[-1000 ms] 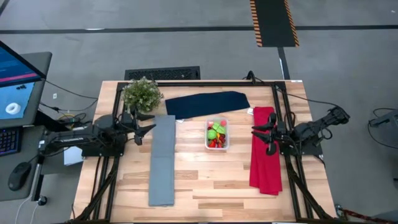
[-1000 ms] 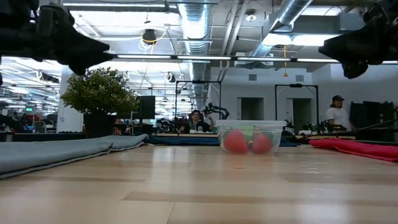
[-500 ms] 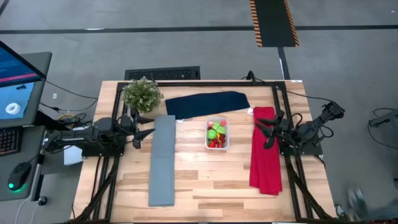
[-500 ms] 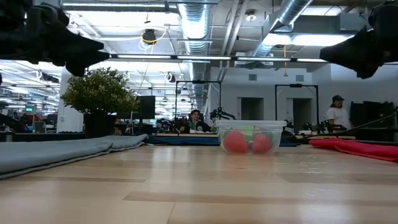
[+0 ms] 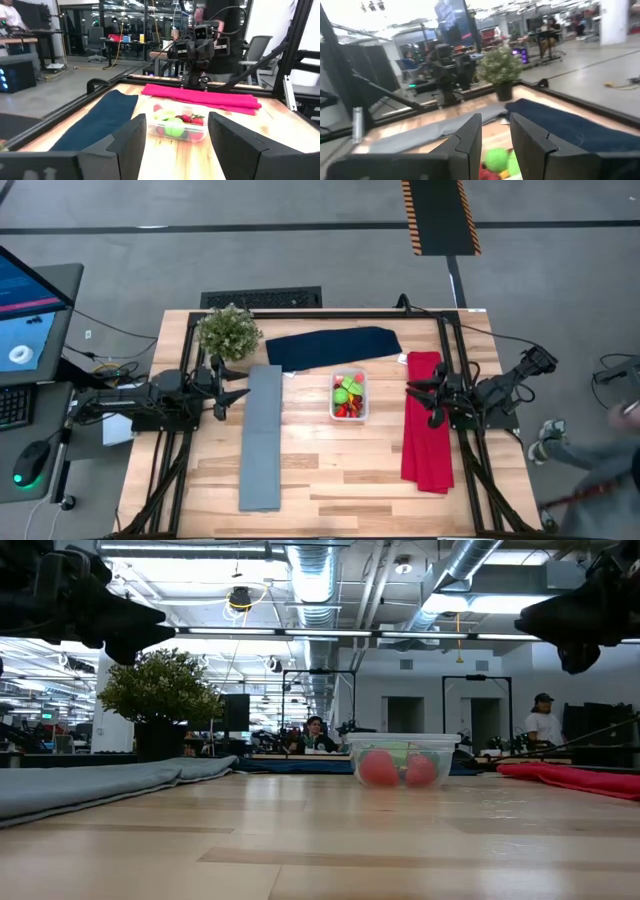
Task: Pick and placing Produce into tupperware
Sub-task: Return to Home Position
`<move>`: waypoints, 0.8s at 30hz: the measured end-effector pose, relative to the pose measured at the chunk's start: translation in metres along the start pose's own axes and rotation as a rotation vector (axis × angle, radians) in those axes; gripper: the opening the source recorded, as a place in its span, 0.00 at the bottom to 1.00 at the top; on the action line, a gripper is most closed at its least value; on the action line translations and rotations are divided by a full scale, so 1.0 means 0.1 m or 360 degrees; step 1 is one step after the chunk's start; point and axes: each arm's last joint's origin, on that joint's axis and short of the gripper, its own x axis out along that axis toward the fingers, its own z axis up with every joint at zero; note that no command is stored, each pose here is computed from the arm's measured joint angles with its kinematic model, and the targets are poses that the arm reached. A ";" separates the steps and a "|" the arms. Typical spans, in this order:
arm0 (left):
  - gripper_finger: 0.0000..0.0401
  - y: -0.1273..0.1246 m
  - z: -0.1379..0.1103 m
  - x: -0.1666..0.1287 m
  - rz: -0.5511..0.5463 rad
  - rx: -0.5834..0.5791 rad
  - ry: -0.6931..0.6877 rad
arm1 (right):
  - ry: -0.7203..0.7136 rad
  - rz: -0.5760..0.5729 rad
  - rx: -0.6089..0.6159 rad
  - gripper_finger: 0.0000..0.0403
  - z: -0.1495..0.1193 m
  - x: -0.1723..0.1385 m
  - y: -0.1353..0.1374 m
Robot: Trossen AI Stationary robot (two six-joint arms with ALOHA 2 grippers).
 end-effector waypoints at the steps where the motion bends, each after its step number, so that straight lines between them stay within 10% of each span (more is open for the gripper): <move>1: 0.51 0.00 0.00 0.00 -0.0007 -0.0020 0.0002 | -0.0001 -0.0010 -0.0026 0.31 0.00 0.00 -0.01; 8: 0.51 -0.07 -0.01 -0.01 -0.0249 0.0103 0.0018 | -0.0005 0.0045 -0.0133 0.31 0.01 0.04 -0.04; 24: 0.51 -0.05 -0.04 0.02 -0.0067 0.0162 0.0054 | 0.0130 -0.0055 -0.0199 0.31 -0.07 0.15 -0.10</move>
